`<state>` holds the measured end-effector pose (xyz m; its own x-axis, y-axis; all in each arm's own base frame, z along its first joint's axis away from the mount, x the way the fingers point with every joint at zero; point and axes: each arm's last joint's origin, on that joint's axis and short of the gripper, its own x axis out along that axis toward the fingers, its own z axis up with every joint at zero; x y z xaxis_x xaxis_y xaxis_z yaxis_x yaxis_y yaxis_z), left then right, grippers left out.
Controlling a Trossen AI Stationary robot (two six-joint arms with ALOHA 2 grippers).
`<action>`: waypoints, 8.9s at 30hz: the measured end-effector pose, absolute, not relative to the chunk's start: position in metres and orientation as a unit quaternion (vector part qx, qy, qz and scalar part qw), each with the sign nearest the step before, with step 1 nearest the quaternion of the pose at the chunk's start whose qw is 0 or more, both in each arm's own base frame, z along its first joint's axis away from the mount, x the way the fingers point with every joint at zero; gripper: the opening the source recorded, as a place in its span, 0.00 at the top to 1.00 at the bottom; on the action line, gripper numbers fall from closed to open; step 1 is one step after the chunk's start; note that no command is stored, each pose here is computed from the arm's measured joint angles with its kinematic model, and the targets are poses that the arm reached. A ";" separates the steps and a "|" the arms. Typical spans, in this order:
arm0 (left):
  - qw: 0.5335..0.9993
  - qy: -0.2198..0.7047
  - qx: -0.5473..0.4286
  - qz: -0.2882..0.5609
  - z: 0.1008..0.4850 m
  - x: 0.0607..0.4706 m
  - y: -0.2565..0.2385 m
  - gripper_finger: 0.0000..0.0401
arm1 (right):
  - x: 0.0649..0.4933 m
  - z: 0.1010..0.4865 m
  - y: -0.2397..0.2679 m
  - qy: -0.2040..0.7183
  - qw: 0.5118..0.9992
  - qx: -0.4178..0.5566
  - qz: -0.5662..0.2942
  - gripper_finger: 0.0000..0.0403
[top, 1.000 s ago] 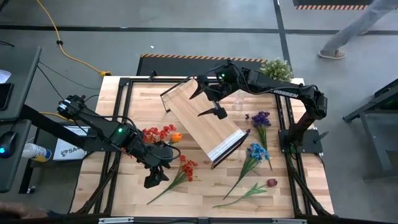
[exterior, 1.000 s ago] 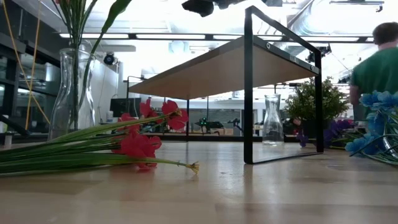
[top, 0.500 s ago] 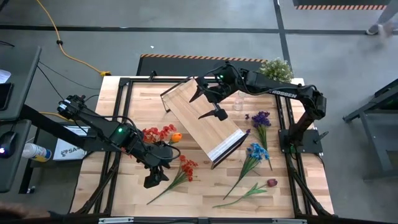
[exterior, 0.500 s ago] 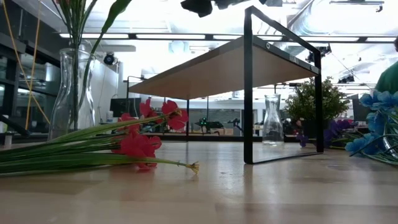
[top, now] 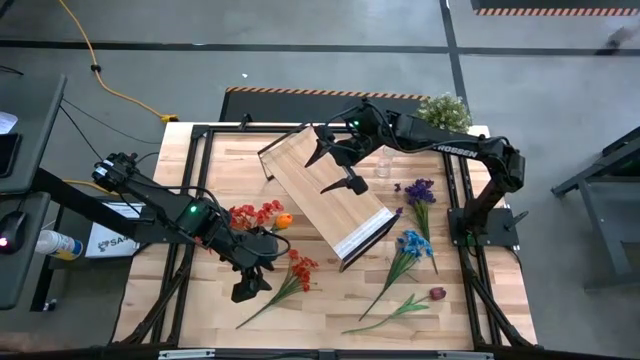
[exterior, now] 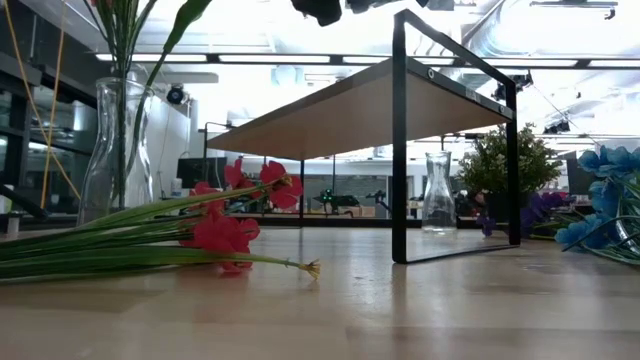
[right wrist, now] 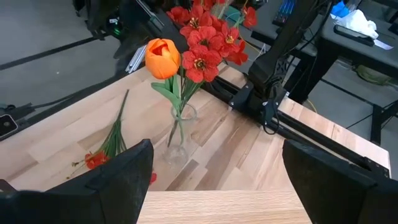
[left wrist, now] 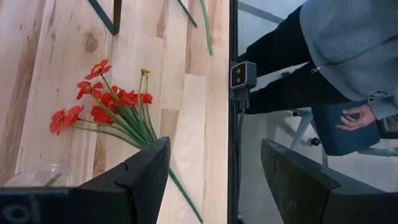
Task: Pick and place flowers into a vace then onto a shelf
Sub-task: Put the red flowers into the bottom transparent vase
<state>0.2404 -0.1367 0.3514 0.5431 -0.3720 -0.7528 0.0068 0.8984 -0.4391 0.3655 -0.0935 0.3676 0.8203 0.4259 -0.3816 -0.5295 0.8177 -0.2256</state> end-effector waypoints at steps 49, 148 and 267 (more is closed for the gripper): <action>0.856 0.466 -0.197 -0.112 0.351 0.240 -0.137 0.30 | 0.386 0.345 -0.095 0.121 0.922 -0.102 0.354 0.15; 0.926 0.344 -0.071 -0.141 0.357 0.203 -0.149 0.30 | 0.398 0.352 -0.080 0.106 0.935 -0.090 0.327 0.15; 0.902 0.359 -0.208 -0.124 0.360 0.204 -0.151 0.30 | 0.539 0.272 -0.060 0.044 0.958 0.018 0.283 1.00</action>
<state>0.2038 -0.1514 0.3597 0.7117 -0.3732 -0.5952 0.0753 0.8828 -0.4636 0.5394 -0.0598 0.2724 0.8363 0.5433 -0.0741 -0.5401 0.8395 0.0594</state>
